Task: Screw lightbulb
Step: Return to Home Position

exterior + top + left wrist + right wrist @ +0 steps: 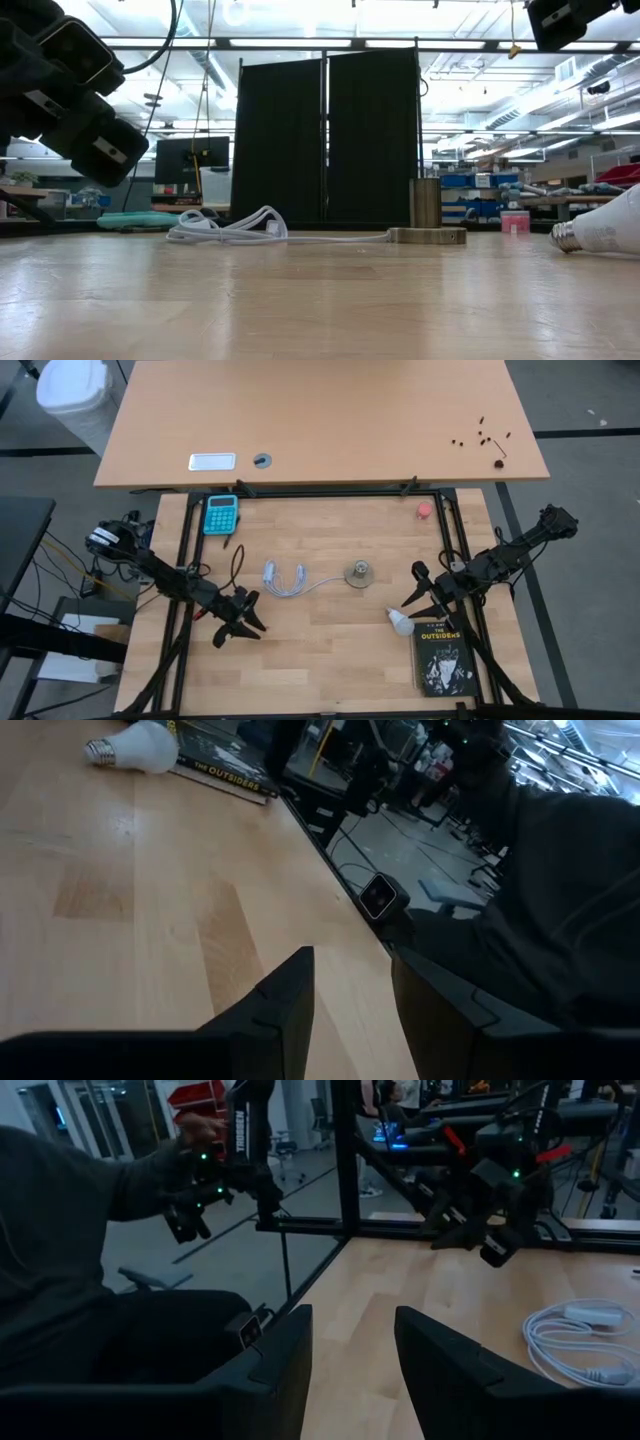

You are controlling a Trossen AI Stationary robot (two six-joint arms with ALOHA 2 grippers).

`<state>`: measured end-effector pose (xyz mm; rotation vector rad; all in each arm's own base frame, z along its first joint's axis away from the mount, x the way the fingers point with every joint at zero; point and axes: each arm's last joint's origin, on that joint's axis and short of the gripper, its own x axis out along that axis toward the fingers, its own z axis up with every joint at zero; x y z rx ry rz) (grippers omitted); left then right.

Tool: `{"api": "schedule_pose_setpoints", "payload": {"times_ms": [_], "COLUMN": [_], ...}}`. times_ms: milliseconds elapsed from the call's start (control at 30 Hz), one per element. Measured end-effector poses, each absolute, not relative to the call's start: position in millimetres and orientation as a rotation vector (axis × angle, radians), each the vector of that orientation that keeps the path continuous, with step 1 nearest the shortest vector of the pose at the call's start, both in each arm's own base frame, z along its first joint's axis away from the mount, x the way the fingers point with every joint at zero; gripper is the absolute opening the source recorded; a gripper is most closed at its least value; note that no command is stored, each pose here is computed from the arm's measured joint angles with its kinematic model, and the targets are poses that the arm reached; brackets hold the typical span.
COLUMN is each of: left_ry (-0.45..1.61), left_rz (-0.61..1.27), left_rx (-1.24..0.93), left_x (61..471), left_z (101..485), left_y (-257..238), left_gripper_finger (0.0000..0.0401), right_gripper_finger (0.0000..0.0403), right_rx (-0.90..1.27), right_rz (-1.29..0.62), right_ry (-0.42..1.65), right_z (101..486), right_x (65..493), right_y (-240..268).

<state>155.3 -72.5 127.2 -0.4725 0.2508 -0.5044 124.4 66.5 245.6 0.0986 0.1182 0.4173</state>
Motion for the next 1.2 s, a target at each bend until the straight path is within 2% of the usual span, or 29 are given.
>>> {"api": "schedule_pose_setpoints", "payload": {"times_ms": [400,800,933,1200], "left_ry": [0.218,0.272,0.310,0.462], "left_rz": [-0.509,-0.492,-0.482,-0.438], "left_rx": [-0.478,-0.469,-0.463,-0.437], "left_x": [153,141,135,123], "left_z": [134,141,141,132], "left_y": [-71,-66,-63,-58], "left_gripper_finger": [0.0139,0.0139,0.0139,0.0139], "right_gripper_finger": [0.0153,0.0154,0.0154,0.0155], "right_rx": [0.098,0.104,0.092,0.038], "right_rz": [0.416,0.418,0.414,0.400], "right_ry": [0.118,0.101,0.139,0.316], "right_z": [246,244,224,147], "right_x": [124,121,118,107], "right_y": [66,65,63,57]}}
